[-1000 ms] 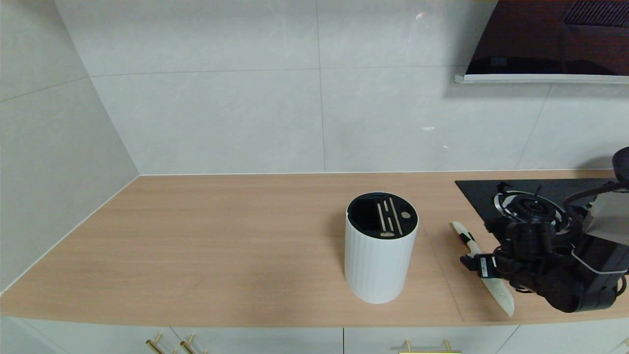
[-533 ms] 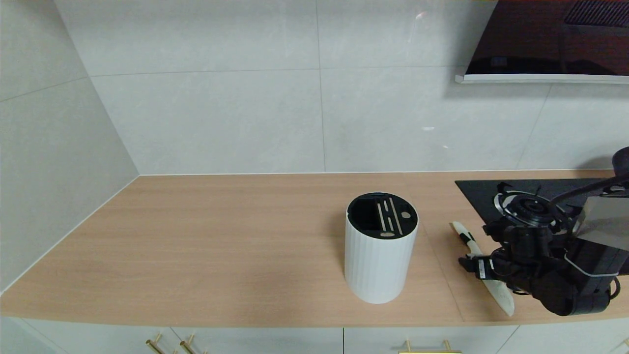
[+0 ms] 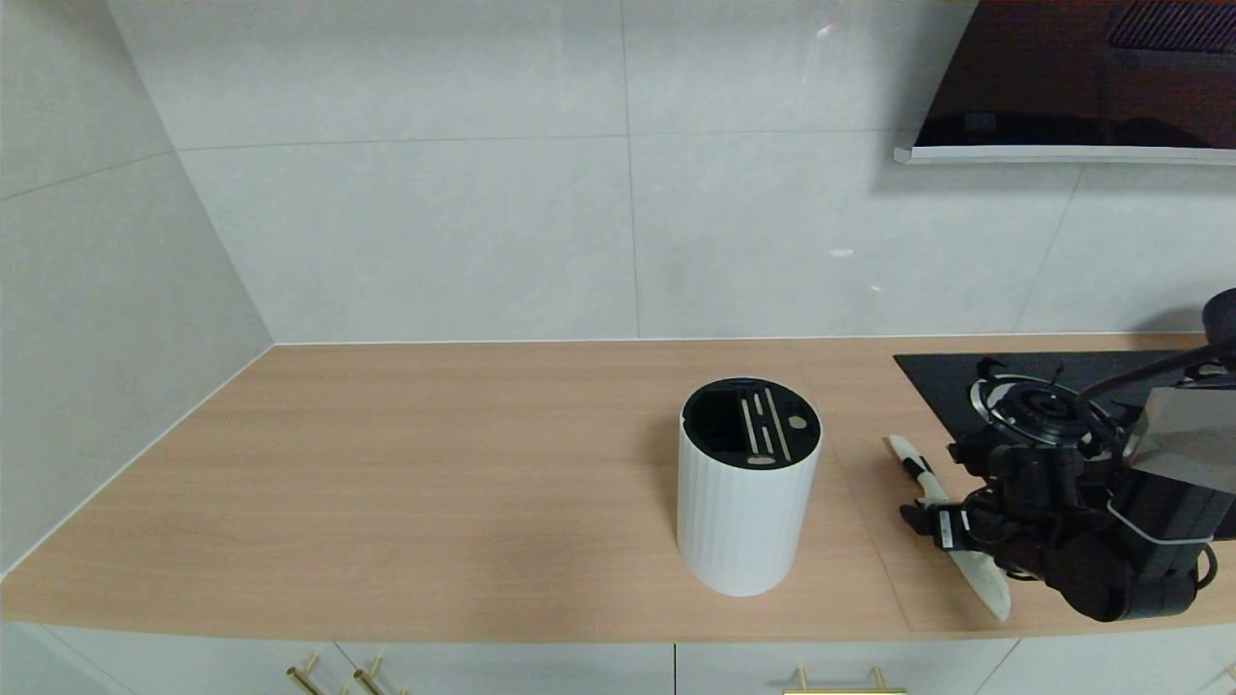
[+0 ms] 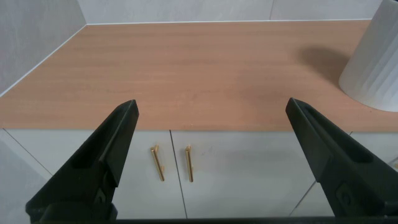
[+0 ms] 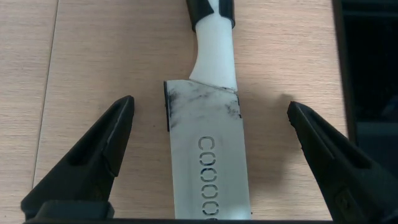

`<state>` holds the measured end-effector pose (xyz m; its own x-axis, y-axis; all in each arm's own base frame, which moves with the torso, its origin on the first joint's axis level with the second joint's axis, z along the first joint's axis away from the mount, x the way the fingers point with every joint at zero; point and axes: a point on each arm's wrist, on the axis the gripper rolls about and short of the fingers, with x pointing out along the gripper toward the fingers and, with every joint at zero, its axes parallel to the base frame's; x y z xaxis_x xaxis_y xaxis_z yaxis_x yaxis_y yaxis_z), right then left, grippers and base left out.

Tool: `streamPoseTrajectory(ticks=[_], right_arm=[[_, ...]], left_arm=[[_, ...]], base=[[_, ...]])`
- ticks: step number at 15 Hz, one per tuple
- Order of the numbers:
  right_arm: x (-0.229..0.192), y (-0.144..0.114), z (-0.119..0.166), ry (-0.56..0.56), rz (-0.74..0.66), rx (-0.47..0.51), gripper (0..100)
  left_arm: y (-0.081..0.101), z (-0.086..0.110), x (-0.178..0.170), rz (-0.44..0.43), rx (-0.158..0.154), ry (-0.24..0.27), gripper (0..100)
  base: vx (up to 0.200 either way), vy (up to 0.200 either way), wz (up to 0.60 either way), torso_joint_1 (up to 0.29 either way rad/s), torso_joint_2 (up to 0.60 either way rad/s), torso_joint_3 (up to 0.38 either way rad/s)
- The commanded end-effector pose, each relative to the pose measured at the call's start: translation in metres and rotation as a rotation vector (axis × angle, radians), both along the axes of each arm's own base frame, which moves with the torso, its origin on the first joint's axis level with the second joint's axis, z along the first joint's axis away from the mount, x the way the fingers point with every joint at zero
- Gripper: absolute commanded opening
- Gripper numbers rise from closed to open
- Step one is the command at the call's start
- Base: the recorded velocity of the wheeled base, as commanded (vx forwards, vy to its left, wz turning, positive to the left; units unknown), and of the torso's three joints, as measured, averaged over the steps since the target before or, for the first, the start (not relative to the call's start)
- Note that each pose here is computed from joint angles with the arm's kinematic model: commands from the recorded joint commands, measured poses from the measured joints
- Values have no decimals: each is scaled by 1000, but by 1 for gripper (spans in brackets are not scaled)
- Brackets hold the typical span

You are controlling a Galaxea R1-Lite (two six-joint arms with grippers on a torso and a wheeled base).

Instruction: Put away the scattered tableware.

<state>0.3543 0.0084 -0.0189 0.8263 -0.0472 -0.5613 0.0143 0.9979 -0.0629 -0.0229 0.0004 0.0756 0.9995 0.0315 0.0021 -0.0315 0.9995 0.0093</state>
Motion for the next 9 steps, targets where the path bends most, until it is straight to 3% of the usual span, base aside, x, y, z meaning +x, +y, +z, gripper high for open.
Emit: streamPoseTrajectory(ticks=[1, 9], right_arm=[[0, 0, -2, 7, 0, -2, 0], [0, 0, -2, -1, -1, -3, 0]], left_arm=[[0, 0, 0, 1, 0, 1, 100], [0, 0, 0, 1, 0, 1, 100]], base=[[0, 0, 0, 0, 0, 0], [0, 0, 0, 0, 0, 0]])
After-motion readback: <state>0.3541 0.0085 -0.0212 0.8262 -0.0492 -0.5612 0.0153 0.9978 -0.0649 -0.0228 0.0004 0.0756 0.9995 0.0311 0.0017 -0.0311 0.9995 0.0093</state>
